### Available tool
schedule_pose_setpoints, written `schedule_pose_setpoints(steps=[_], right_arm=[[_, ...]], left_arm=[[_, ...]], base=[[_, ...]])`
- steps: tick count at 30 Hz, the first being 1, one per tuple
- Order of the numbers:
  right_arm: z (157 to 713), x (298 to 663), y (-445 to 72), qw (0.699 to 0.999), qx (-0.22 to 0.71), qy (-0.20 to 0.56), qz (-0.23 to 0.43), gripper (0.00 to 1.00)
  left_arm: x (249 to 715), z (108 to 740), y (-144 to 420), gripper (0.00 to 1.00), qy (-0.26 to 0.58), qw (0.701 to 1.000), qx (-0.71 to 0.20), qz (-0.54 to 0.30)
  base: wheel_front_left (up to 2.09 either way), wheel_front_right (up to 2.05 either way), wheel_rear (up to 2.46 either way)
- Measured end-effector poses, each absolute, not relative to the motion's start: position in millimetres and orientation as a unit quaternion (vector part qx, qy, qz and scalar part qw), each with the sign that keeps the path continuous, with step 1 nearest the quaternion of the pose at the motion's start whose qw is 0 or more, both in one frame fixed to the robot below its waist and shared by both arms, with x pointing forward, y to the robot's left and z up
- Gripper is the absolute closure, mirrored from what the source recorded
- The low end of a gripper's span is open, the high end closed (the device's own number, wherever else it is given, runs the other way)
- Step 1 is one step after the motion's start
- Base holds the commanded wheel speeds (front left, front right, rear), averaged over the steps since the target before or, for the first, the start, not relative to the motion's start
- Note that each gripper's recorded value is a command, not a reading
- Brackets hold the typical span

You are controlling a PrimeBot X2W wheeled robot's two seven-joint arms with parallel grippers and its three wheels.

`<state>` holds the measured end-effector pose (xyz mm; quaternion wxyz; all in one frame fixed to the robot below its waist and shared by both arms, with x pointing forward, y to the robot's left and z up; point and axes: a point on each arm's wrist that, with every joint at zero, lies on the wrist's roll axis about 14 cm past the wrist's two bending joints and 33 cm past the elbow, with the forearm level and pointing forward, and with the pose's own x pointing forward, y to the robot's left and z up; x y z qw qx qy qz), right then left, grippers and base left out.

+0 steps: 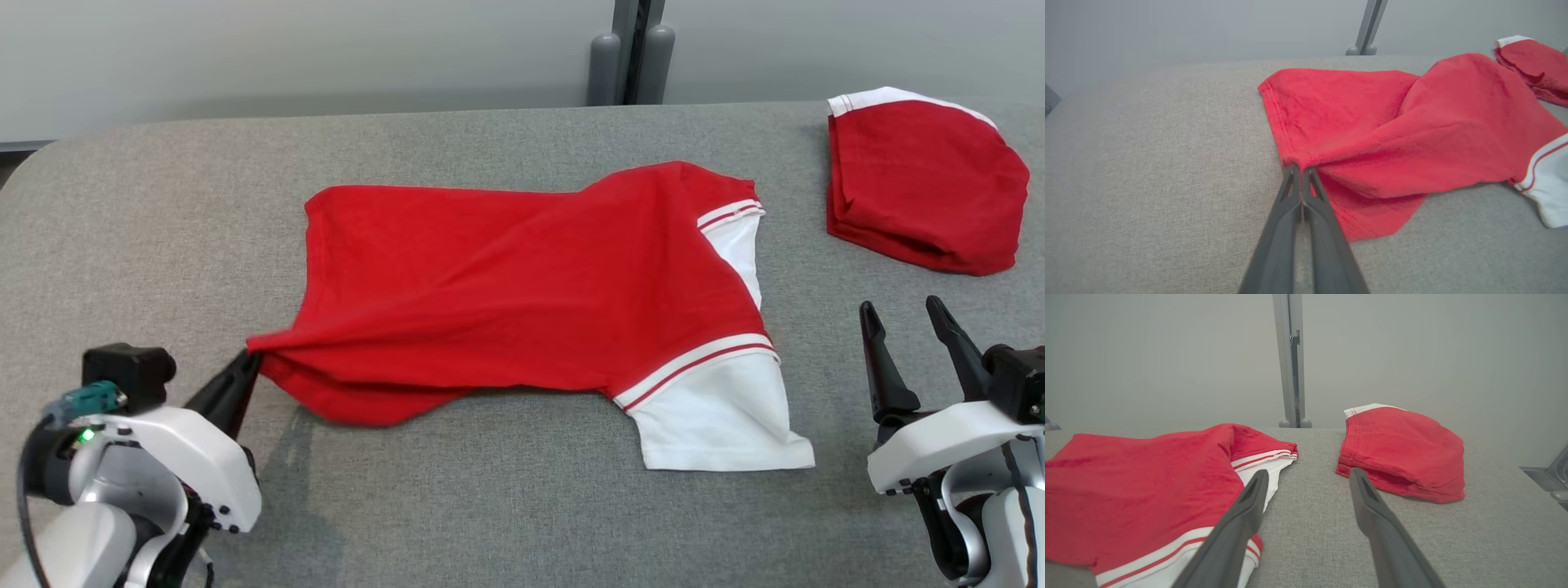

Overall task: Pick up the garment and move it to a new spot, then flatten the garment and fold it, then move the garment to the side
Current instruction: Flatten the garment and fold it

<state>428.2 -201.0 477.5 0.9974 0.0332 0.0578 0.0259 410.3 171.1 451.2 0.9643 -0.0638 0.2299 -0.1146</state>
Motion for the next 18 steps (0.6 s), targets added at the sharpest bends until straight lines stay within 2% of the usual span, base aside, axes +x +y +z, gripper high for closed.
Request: schedule_pose_setpoints(steps=[5,14,18], right_arm=[[478.4,428.4,-198.7,0.997,0.034,0.058,0.029,0.00],[470.5,430.8,-190.3,0.996,0.037,0.071,0.039,0.00],[469.7,432.7,-188.3,0.996,0.037,0.073,0.042,0.00]], left_arm=[[417.1,479.3,176.1,1.00,0.183,0.975,-0.049,-0.113],[386.4,424.5,157.8,1.00,0.285,0.945,-0.098,-0.124],[400.7,418.0,161.4,1.00,0.277,0.948,-0.112,-0.107]], base=[[0.00,0.00,0.00],[0.00,0.00,0.00],[0.00,0.00,0.00]])
